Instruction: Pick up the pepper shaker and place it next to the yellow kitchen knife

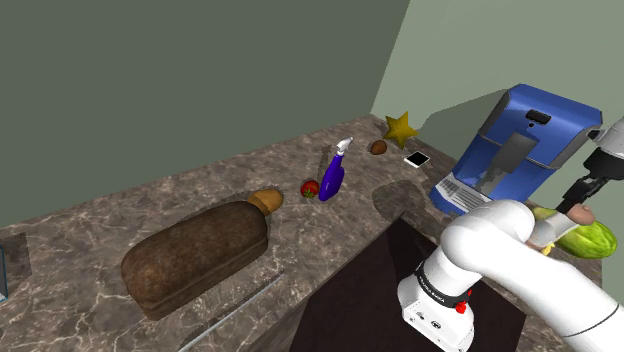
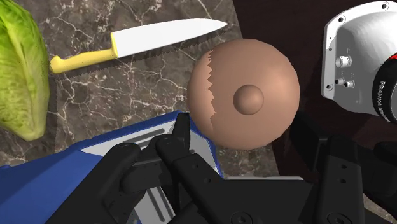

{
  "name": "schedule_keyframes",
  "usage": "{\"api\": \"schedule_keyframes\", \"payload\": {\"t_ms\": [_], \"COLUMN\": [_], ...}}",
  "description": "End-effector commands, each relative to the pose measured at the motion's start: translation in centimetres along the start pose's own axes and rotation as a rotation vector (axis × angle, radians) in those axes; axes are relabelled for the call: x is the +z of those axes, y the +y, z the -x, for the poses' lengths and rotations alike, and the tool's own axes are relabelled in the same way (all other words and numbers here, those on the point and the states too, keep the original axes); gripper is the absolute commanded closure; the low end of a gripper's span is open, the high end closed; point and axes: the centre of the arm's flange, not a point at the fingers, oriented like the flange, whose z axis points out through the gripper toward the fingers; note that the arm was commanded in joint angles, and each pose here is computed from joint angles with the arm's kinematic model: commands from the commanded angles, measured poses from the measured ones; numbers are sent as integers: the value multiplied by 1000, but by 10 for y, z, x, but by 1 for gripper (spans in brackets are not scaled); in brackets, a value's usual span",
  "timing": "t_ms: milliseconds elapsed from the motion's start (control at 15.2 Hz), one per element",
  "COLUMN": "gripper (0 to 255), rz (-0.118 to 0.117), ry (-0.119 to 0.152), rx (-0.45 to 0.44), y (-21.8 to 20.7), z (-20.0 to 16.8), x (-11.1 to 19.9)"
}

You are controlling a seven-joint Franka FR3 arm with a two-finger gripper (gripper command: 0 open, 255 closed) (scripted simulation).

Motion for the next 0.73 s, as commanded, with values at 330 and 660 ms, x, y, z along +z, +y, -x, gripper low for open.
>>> {"api": "schedule_keyframes", "payload": {"t_ms": [330, 660], "gripper": [255, 255], "rz": [0, 0], "ry": [0, 0], "rx": [0, 0], "y": [0, 0], "z": [-4, -6], "x": [36, 62]}}
